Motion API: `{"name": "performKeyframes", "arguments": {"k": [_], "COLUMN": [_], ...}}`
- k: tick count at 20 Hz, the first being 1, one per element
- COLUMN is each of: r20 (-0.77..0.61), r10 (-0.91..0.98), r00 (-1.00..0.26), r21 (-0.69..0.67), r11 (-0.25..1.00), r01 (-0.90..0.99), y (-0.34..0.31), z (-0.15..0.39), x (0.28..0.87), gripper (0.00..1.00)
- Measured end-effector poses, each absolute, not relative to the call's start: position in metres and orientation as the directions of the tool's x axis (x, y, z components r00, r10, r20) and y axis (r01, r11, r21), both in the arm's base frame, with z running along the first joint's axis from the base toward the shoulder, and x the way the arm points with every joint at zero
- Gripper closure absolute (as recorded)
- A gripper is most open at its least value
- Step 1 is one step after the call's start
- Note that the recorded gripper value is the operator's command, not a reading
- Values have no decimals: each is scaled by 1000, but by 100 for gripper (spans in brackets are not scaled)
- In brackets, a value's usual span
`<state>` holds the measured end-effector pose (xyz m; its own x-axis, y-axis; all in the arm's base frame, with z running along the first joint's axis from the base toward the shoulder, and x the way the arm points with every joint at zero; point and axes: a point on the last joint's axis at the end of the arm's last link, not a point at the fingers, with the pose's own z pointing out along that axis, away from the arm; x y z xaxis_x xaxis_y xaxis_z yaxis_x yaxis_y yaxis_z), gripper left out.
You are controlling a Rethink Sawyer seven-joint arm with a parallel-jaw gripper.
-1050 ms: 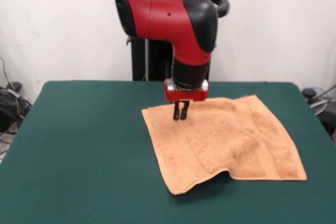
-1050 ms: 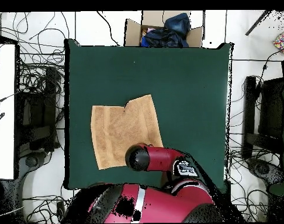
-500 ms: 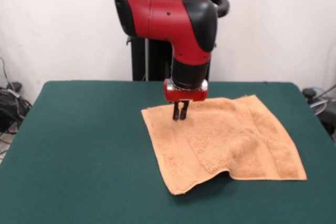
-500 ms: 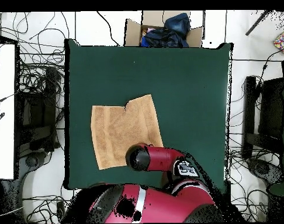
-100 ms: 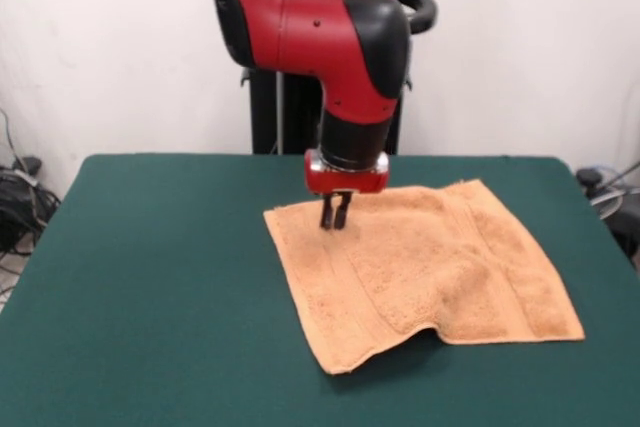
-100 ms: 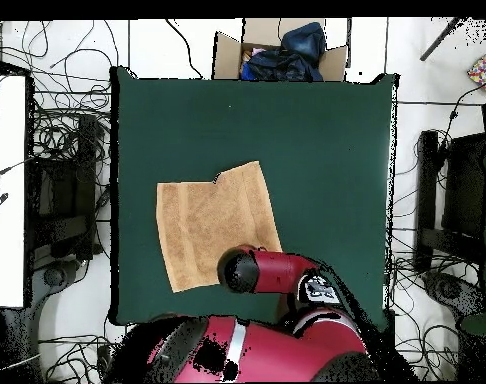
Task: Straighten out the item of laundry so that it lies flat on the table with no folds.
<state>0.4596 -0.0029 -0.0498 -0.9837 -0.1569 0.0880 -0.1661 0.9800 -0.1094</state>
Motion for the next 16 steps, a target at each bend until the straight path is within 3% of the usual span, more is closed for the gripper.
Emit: {"name": "performKeyframes", "arguments": {"k": [9, 16], "r20": [92, 62], "r10": [-250, -224], "r00": [-964, -973], "r21": [-318, -353], "r11": [910, 907], "r01": [-266, -231], "y": [-33, -64], "z": [-43, -43], "x": [455, 453], "gripper": [100, 100]}}
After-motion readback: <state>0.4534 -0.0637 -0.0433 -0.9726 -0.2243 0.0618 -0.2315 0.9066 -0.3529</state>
